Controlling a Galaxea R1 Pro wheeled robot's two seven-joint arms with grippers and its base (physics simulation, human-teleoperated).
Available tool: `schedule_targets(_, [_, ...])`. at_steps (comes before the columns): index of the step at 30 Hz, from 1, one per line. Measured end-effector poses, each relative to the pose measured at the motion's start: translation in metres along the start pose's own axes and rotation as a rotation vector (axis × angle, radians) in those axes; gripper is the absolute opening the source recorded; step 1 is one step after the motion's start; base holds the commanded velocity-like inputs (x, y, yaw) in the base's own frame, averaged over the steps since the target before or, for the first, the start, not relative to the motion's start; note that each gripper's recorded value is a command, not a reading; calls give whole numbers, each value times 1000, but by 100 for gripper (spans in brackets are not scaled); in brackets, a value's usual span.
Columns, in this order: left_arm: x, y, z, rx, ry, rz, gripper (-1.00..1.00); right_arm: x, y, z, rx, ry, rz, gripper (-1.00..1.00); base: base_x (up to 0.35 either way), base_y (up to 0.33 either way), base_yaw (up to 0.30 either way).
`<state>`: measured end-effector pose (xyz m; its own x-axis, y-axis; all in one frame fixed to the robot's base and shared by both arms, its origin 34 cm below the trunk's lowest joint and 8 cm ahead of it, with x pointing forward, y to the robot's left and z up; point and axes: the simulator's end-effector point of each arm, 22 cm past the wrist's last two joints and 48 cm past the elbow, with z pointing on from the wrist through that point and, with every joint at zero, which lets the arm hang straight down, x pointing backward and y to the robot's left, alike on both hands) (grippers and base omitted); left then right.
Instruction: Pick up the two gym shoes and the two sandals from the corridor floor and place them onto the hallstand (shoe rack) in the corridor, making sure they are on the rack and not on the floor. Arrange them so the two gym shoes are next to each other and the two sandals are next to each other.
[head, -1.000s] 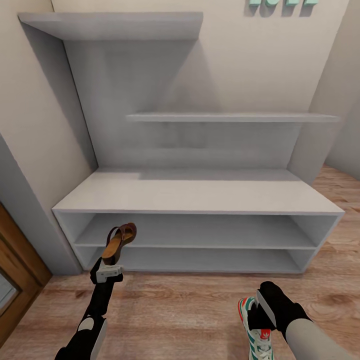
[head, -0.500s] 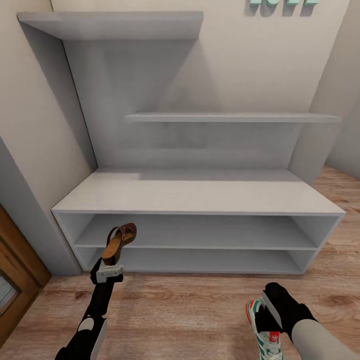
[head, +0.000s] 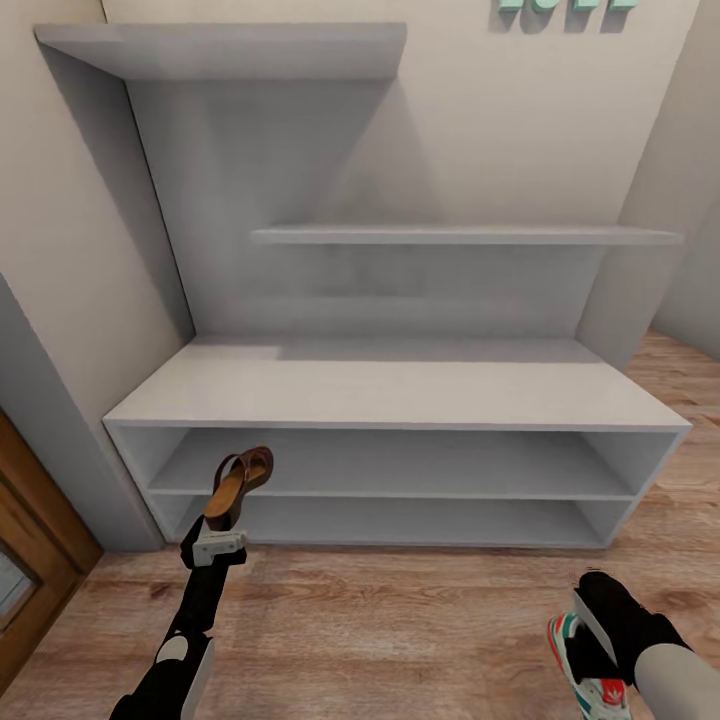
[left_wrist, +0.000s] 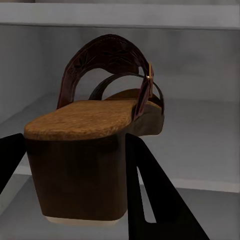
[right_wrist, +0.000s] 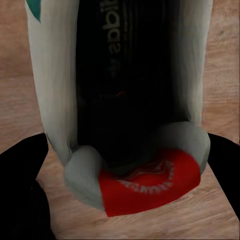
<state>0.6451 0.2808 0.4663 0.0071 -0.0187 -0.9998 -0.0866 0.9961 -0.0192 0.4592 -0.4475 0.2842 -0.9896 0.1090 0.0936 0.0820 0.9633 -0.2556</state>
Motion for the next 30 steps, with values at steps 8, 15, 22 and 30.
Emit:
schedule_targets(8, [0,0,0,0,0,0,-100,51,14,26,-67,137,6,-100,0,0,0])
schedule_targets(15, [0,0,0,0,0,0,-100,63,48,25,-220,168,-3,-100,0,0,0])
schedule_targets(22, [0,0,0,0,0,0,-100,66,56,24,-255,177,-28,-100,0,0,0])
schedule_targets(30, [0,0,0,0,0,0,-100,68,58,24,-261,180,-33,-100,2,0,0])
